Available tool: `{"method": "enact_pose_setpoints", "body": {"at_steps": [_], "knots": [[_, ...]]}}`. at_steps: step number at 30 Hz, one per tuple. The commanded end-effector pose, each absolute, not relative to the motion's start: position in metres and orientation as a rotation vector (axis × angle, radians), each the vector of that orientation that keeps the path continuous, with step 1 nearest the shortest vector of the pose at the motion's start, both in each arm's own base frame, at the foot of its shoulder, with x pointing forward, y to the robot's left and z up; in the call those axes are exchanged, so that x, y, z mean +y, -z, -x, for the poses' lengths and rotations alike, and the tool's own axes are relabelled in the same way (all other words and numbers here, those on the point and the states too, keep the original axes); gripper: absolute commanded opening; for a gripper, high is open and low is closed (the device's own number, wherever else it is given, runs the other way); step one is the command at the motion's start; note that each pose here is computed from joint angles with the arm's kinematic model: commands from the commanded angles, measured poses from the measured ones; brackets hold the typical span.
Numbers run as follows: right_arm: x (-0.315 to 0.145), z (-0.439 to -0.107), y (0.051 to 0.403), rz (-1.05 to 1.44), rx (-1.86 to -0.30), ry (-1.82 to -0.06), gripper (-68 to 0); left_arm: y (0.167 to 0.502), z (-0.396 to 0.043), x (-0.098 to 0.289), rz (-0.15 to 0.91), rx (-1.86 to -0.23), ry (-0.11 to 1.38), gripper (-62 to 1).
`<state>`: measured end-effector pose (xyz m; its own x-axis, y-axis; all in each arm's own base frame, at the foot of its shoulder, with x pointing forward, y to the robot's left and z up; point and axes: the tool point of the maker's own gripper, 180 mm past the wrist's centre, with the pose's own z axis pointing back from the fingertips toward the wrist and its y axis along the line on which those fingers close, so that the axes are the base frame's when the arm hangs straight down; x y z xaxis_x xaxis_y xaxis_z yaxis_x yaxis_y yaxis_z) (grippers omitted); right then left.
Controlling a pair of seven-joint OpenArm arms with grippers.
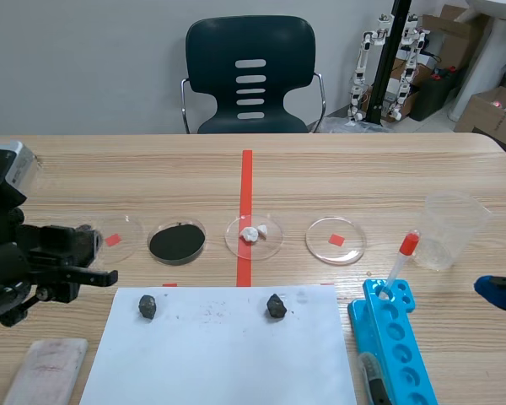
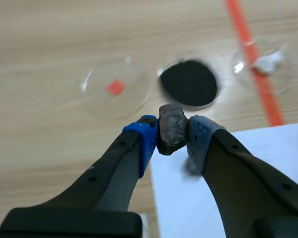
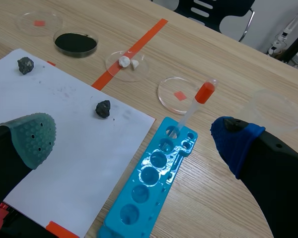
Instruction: Rub the mineral on the streak plate
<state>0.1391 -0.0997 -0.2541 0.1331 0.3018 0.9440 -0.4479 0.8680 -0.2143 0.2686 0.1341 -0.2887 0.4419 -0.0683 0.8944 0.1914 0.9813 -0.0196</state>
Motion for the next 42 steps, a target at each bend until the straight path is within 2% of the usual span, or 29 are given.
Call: {"method": "enact_pose_setpoints", "body": {"at_steps": [1, 11, 16, 21, 42], "knots": [[-0.097, -0.145, 0.242, -0.138, -1.377, -0.551, 0.4, 0.273, -0.269, 0.128, 0.147, -1.161, 0.193, -53.9], [-0.097, -0.145, 0.242, -0.138, -1.377, -0.551, 0.4, 0.234, -0.233, 0.066, 0.384, -1.328, 0.473, -53.9], [-0.097, -0.145, 0.242, -0.138, -1.377, -0.551, 0.4, 0.226, -0.219, 0.052, 0.472, -1.368, 0.527, -53.9], [-0.097, -0.145, 0.242, -0.138, -1.377, -0.551, 0.4, 0.227, -0.211, 0.047, 0.483, -1.374, 0.575, -53.9], [-0.097, -0.145, 0.242, -0.138, -1.377, -0.551, 0.4, 0.231, -0.21, 0.048, 0.478, -1.352, 0.575, -53.9]]}}
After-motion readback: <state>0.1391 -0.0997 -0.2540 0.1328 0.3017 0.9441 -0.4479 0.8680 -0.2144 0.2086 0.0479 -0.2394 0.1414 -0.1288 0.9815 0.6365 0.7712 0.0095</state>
